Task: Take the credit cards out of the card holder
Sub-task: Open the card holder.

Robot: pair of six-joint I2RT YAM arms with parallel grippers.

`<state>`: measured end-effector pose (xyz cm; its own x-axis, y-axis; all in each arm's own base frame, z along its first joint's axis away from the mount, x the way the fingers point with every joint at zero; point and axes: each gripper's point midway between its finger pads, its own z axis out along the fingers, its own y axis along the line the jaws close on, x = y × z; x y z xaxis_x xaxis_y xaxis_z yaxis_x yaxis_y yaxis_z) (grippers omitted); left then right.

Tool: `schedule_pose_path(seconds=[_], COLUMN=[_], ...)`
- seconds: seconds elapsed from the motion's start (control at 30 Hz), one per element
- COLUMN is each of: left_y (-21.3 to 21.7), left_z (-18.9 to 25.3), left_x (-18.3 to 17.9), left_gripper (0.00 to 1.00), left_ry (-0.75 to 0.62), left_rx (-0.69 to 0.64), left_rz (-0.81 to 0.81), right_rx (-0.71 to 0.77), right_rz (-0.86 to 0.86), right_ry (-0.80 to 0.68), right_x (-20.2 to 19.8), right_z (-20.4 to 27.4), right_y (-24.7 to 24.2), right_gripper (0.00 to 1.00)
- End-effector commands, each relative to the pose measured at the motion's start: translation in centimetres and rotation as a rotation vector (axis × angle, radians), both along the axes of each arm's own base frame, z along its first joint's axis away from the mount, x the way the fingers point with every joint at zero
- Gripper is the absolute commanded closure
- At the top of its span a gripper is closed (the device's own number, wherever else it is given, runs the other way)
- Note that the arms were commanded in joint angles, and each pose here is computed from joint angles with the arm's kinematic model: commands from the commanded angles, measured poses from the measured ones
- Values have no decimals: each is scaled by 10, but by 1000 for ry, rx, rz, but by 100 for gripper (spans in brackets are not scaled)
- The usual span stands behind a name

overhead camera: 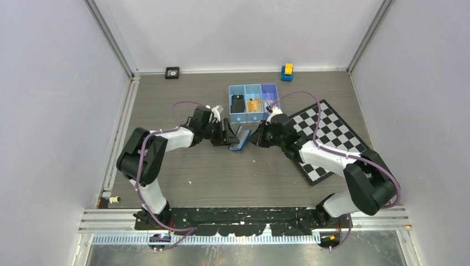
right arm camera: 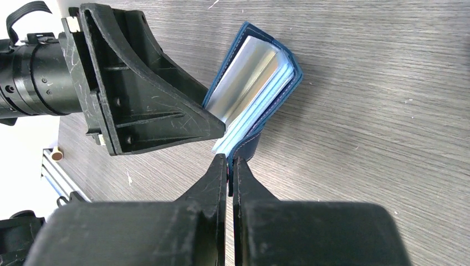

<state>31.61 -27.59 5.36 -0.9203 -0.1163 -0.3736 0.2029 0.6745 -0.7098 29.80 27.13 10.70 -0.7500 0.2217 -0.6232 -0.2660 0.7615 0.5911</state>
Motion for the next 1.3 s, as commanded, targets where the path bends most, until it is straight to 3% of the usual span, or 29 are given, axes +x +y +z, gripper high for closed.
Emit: schedule_pose_path(seconds=[0.0,0.2,0.27,0.3,0.4,0.63,0.87,0.93,1.27], left_y=[2,4,6,7,8,9,10,9,-8], left_z=[-8,-11,-13,-14,-16,-16,-19,-18,-3], left_x=[5,5,4,4,5,5,6,6,3], left_gripper=[50,74,82,84,92,97,98,98,100], left_ry=[17,27,35,40,51,59,66,65,69], left_rx=[35,43,43,44,44,31,31,16,-133], left_rz=[5,9,13,16,23,30,35,35,-3], right_rx=[25,-50,-74,-77,-70,-102,-110,-73,115], right_rz=[1,-101,-129,-135,-150,-235,-299,-246,-54], right_ry=[-59,-38,-25,-14,7,85,165,200,299], right_x=[8,18,20,20,22,31,37,34,25], right_z=[18,7,2,0,-5,-23,-40,-45,-54], right_y=[6,-11,-17,-18,-20,-35,-50,-39,9], right_gripper=[100,93,83,72,50,18,14,15,39])
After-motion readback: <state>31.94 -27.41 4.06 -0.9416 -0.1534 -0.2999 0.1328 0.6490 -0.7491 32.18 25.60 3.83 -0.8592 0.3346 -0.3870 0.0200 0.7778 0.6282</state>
